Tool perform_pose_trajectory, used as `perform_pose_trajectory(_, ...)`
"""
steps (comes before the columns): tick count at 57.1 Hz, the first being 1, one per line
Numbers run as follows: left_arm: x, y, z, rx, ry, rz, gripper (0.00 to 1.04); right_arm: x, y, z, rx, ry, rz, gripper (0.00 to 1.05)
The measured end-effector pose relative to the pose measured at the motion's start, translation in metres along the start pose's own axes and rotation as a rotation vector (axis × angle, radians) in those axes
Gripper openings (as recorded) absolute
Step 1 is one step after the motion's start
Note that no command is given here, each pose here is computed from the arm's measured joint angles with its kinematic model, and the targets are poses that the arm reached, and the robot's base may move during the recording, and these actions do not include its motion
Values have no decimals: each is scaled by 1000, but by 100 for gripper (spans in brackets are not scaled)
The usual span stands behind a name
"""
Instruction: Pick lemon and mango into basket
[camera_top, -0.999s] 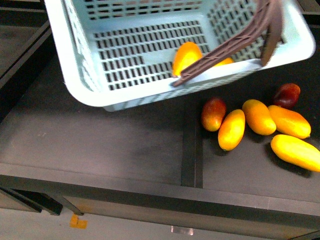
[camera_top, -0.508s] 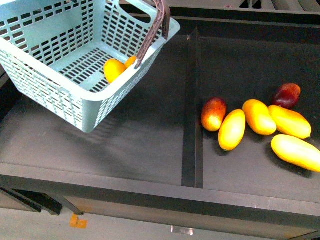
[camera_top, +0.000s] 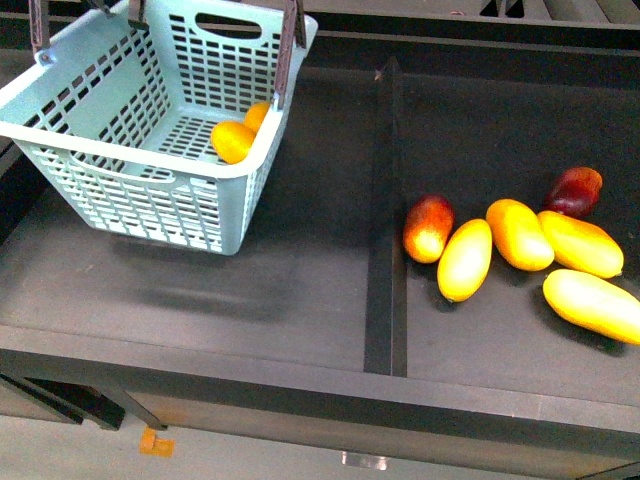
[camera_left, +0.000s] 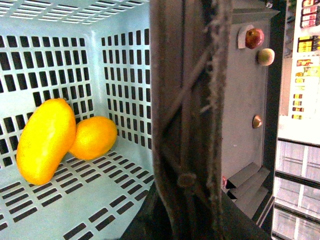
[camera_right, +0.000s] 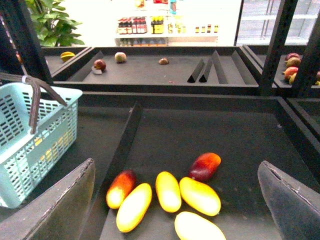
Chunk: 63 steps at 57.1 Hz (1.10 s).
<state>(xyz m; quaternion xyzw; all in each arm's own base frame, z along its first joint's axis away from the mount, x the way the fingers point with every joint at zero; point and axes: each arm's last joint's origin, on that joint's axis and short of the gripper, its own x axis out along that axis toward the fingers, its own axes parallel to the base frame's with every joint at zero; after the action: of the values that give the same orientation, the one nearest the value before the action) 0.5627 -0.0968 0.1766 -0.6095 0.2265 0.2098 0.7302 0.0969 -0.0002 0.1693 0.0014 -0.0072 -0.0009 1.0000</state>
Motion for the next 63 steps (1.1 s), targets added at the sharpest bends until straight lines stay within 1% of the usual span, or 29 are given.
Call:
perform_pose_trajectory(7, -4, 9, -5, -19, 29, 20, 6, 0, 0, 0, 0, 0, 0, 96)
perform_pose_trajectory(14, -8, 13, -5, -26, 42, 26, 6, 0, 0, 0, 0, 0, 0, 96)
perform_pose_trajectory(15, -9, 14, -4, -29, 46, 27, 8, 0, 0, 0, 0, 0, 0, 96)
perform_pose_trajectory(23, -12, 18, -3, -36, 48, 27, 31, 0, 0, 0, 0, 0, 0, 96)
perform_pose_trajectory(26, -17, 21, 0, -44, 17, 24, 45, 0, 0, 0, 0, 0, 0, 96)
perform_pose_trajectory(29, -26, 22, 5, -53, -11, 18, 55, 0, 0, 0, 0, 0, 0, 96)
perform_pose_trajectory(30, -28, 22, 6, -54, -15, 16, 57, 0, 0, 0, 0, 0, 0, 96)
perform_pose_trajectory(31, -34, 21, 10, -58, -25, 10, 62, 0, 0, 0, 0, 0, 0, 96)
perform_pose_trajectory(32, -36, 21, 11, -59, -29, 10, 64, 0, 0, 0, 0, 0, 0, 96)
perform_pose_trajectory(38, -67, 19, 28, -73, -108, -4, 83, 0, 0, 0, 0, 0, 0, 96)
perform_pose_trajectory(43, -95, 23, 40, -50, -206, 48, 98, 0, 0, 0, 0, 0, 0, 96)
perform_pose_trajectory(44, -101, 23, 42, -37, -221, 69, 99, 0, 0, 0, 0, 0, 0, 96)
perform_pose_trajectory(46, -113, 25, 44, -22, -245, 97, 98, 0, 0, 0, 0, 0, 0, 96)
perform_pose_trajectory(48, -120, 26, 44, -19, -253, 98, 97, 0, 0, 0, 0, 0, 0, 96)
perform_pose_trajectory(51, -133, 27, 42, 19, -229, 109, 97, 0, 0, 0, 0, 0, 0, 96)
perform_pose_trajectory(52, -135, 29, 42, 86, -193, 72, 95, 0, 0, 0, 0, 0, 0, 96)
perform_pose_trajectory(53, -138, 31, 41, 124, -154, -1, 91, 0, 0, 0, 0, 0, 0, 96)
perform_pose_trajectory(54, -140, 32, 40, 157, -132, -39, 89, 0, 0, 0, 0, 0, 0, 96)
perform_pose_trajectory(55, -143, 35, 40, 237, -101, -112, 86, 0, 0, 0, 0, 0, 0, 96)
perform_pose_trajectory(57, -151, 45, 39, 444, -103, -249, 79, 0, 0, 0, 0, 0, 0, 96)
perform_pose_trajectory(58, -159, 53, 39, 557, -132, -349, 74, 0, 0, 0, 0, 0, 0, 96)
perform_pose_trajectory(59, -167, 61, 40, 690, -191, -426, 68, 0, 0, 0, 0, 0, 0, 96)
perform_pose_trajectory(60, -173, 67, 40, 770, -232, -462, 65, 0, 0, 0, 0, 0, 0, 96)
perform_pose_trajectory(61, -176, 70, 41, 809, -255, -476, 63, 0, 0, 0, 0, 0, 0, 96)
perform_pose_trajectory(62, -185, 79, 44, 919, -316, -511, 58, 0, 0, 0, 0, 0, 0, 96)
perform_pose_trajectory(63, -191, 85, 46, 998, -361, -519, 54, 0, 0, 0, 0, 0, 0, 96)
